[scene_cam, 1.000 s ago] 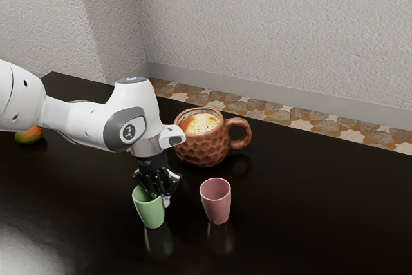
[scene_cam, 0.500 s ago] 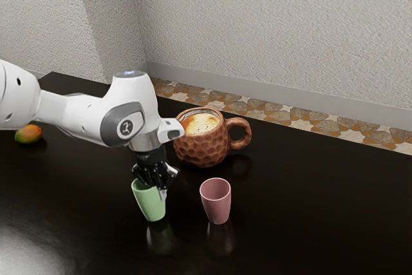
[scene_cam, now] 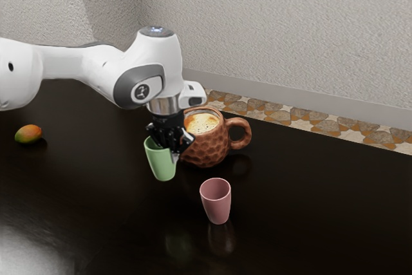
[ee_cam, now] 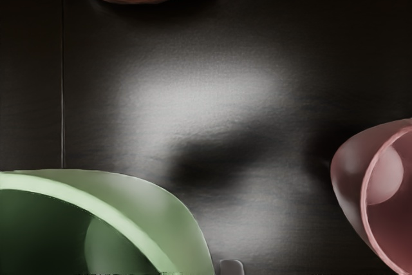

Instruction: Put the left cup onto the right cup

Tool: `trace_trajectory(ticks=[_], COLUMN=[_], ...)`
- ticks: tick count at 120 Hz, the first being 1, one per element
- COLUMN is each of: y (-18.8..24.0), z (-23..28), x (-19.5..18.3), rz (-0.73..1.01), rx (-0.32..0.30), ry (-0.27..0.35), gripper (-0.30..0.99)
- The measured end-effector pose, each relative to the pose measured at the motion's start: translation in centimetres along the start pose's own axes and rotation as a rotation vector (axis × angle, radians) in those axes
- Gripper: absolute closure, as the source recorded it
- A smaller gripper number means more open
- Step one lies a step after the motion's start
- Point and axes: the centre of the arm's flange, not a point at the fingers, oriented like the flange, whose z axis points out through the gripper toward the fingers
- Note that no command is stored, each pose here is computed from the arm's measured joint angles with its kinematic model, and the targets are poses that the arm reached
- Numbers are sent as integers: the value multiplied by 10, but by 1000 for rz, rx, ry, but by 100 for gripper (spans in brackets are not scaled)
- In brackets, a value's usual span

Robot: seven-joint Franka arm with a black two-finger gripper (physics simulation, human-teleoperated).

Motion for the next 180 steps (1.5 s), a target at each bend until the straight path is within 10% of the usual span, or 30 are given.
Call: trace_trajectory(ticks=[90, 180], y=[129, 140], z=[-35, 7], x=[-7, 16], rz=[157, 129], rx=[10, 13], ry=[28, -1], gripper=[78, 78])
